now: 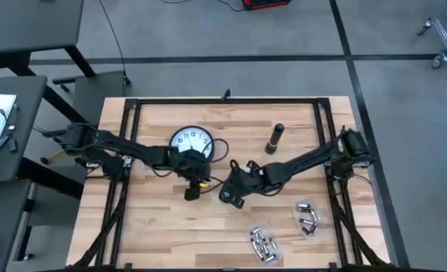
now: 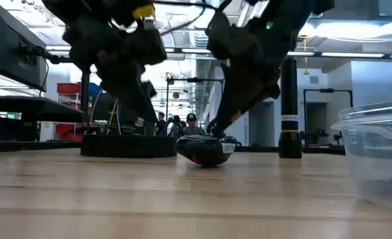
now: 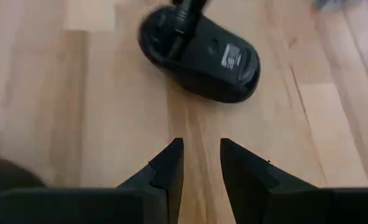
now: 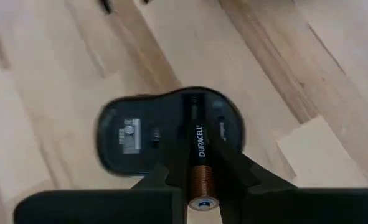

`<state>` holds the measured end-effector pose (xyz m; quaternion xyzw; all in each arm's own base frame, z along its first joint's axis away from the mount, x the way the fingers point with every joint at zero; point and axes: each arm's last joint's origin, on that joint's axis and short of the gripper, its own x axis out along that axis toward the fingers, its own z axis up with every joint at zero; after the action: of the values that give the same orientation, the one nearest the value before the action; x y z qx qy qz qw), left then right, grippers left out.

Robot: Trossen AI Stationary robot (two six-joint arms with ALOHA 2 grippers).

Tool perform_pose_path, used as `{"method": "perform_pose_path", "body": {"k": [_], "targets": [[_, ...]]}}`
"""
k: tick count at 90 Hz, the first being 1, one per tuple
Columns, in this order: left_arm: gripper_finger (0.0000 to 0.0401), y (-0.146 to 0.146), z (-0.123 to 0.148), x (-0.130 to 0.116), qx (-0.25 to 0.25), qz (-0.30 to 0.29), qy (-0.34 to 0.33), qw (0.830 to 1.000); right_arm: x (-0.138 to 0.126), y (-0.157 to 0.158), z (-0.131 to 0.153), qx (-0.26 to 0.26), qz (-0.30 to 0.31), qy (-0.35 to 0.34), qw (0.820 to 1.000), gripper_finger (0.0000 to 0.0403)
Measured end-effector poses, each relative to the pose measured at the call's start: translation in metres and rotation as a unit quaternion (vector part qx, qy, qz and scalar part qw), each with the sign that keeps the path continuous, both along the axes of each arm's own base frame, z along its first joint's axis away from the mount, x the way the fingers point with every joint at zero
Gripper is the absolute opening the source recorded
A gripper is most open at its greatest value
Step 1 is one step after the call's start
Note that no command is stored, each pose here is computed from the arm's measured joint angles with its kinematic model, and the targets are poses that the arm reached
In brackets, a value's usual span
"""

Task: Insert battery
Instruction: Insert the brown battery into the black computer mouse battery compartment

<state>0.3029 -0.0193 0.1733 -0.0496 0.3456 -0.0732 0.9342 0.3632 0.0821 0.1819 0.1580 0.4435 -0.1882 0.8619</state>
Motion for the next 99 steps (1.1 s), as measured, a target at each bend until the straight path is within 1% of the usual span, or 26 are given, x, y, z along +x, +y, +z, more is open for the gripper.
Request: {"method": "perform_pose_path", "body": {"k": [18, 40, 50, 55, 61, 69, 83, 90, 99], "targets": [[0.0084, -0.001, -0.014, 0.010, -0.007, 0.004, -0.010, 1.000, 0.002, -0.007, 0.001, 0.000, -0.011, -0.004, 1.000, 0.0030], [0.0084, 0.003, -0.013, 0.012, 0.007, -0.002, -0.020, 1.000, 0.003, -0.006, 0.002, 0.001, -0.006, -0.009, 1.000, 0.0030], [0.0084, 0.005, -0.014, 0.013, 0.021, -0.008, -0.023, 0.999, 0.008, -0.005, -0.008, 0.013, -0.002, -0.010, 1.000, 0.0030], [0.0084, 0.007, -0.016, 0.013, 0.022, -0.007, -0.022, 0.999, 0.009, -0.005, -0.013, 0.016, -0.002, -0.003, 1.000, 0.0030], [0.0084, 0.007, -0.015, 0.014, 0.022, -0.006, -0.025, 0.999, 0.013, -0.004, -0.015, 0.019, -0.004, -0.013, 1.000, 0.0030], [0.0084, 0.007, -0.017, 0.016, 0.022, -0.006, -0.032, 0.999, 0.011, -0.006, -0.019, 0.016, -0.007, 0.006, 1.000, 0.0030], [0.0084, 0.006, -0.025, 0.021, 0.013, -0.012, -0.039, 0.999, 0.015, -0.005, -0.022, 0.027, 0.001, -0.004, 1.000, 0.0030], [0.0084, 0.006, -0.032, 0.023, 0.012, -0.013, -0.036, 0.999, 0.021, -0.004, -0.027, 0.028, 0.003, -0.020, 0.999, 0.0030], [0.0084, 0.006, -0.033, 0.024, 0.007, -0.009, -0.036, 0.999, 0.021, -0.004, -0.028, 0.034, 0.007, -0.021, 0.999, 0.0050]]}}
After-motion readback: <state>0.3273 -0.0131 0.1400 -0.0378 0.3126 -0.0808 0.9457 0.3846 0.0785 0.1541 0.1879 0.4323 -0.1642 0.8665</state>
